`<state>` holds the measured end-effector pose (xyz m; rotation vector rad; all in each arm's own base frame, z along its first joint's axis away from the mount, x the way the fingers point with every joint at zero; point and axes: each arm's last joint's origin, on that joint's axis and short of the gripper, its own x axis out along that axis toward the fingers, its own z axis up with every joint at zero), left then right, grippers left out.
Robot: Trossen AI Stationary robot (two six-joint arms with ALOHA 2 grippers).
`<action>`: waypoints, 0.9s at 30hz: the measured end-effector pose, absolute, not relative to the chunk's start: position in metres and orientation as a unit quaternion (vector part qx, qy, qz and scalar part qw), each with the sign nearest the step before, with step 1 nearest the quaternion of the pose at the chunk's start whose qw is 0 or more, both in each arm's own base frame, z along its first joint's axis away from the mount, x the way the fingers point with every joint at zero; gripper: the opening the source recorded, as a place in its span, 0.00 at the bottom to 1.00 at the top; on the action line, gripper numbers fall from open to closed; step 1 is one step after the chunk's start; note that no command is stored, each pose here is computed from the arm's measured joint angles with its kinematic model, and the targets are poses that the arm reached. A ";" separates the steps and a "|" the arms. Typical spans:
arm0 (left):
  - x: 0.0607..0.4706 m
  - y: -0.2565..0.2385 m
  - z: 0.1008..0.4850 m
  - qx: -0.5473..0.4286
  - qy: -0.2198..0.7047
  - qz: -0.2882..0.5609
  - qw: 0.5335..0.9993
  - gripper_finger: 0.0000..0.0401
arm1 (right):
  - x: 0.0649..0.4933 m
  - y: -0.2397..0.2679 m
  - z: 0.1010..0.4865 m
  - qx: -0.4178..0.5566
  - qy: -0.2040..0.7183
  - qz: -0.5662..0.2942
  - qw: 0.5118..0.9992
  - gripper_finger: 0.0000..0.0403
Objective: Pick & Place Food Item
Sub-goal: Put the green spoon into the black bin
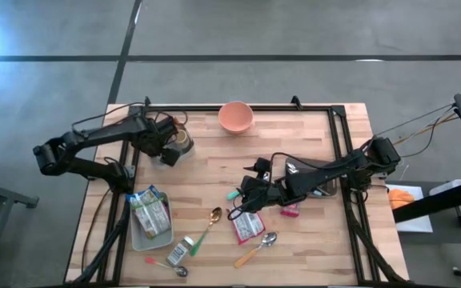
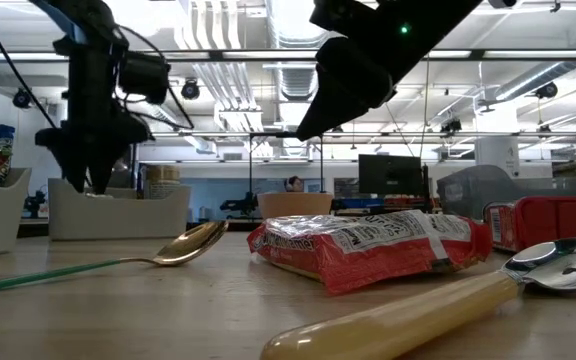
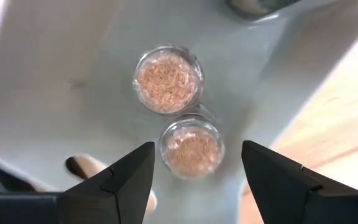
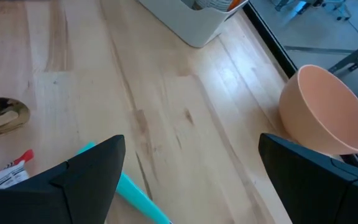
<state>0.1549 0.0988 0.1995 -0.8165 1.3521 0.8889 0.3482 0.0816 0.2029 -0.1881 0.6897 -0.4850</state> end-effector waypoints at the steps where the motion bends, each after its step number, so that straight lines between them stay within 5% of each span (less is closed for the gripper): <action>1: 0.156 0.100 0.204 -0.354 0.586 0.386 0.618 0.62 | 0.348 0.082 0.203 -0.091 0.335 -0.235 0.908 0.91; 15: 0.184 0.066 0.247 -0.348 0.600 0.290 0.660 0.62 | 0.346 0.081 0.203 -0.064 0.337 -0.236 0.909 0.91; 27: 0.222 -0.041 0.260 -0.248 0.521 0.186 0.796 0.62 | 0.296 0.050 0.264 0.019 0.318 -0.205 0.926 0.91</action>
